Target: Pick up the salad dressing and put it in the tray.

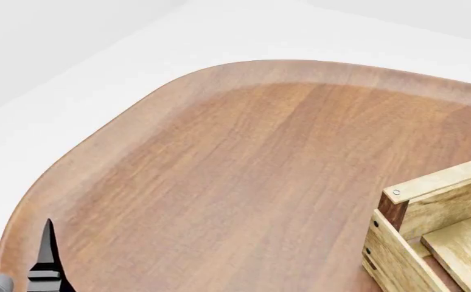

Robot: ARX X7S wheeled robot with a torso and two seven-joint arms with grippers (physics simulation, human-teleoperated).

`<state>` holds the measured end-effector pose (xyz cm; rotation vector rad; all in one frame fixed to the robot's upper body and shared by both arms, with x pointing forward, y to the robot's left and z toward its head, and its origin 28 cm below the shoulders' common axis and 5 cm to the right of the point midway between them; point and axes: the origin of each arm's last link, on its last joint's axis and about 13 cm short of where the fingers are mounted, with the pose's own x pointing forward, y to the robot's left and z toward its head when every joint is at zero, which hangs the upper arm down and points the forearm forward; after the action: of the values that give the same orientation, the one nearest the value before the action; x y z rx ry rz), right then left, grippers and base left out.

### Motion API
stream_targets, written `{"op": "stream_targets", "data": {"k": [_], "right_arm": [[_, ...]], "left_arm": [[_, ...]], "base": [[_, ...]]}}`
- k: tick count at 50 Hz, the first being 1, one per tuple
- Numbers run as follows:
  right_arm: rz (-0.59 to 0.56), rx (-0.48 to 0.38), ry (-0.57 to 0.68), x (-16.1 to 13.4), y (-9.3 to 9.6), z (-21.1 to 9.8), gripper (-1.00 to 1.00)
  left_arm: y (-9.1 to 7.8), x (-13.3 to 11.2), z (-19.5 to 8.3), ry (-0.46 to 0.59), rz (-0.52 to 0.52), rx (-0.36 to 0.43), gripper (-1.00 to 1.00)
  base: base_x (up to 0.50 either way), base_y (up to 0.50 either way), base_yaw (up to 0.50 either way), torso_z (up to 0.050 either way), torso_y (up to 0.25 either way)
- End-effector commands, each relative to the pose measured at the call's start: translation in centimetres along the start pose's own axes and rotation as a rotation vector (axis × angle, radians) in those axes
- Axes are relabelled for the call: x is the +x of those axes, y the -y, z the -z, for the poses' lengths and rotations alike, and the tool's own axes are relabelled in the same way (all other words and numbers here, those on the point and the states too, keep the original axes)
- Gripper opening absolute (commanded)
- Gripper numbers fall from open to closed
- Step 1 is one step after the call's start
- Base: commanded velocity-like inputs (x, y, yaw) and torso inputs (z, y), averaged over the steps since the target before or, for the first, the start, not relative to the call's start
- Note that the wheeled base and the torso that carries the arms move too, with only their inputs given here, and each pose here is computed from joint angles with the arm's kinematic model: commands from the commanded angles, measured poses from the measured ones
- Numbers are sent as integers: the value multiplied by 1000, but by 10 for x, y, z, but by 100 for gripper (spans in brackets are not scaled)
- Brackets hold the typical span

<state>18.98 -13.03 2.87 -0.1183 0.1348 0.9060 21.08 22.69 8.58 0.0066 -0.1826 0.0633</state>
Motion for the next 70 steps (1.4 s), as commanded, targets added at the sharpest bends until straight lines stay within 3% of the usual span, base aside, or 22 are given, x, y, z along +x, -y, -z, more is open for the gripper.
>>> {"op": "stream_targets", "data": {"k": [1, 29, 48, 60, 70], "right_arm": [[60, -13, 31, 2, 3, -9, -100], [188, -69, 125, -17, 11, -53, -100], [422, -157, 190, -31, 38, -84, -100], [527, -173, 182, -40, 51, -86, -100], [687, -186, 188, -47, 66, -97, -100]], "left_arm": [[0, 0, 0, -1, 0, -2, 100], [0, 0, 1, -3, 1, -5, 100], [-1, 1, -1, 0, -2, -8, 100], [-1, 1, 0, -1, -1, -7, 100], [-1, 0, 2, -4, 1, -4, 100]], "base": [[0, 0, 0, 0, 0], [0, 0, 0, 0, 0], [0, 0, 0, 0, 0], [0, 0, 0, 0, 1], [0, 0, 0, 0, 0]]}}
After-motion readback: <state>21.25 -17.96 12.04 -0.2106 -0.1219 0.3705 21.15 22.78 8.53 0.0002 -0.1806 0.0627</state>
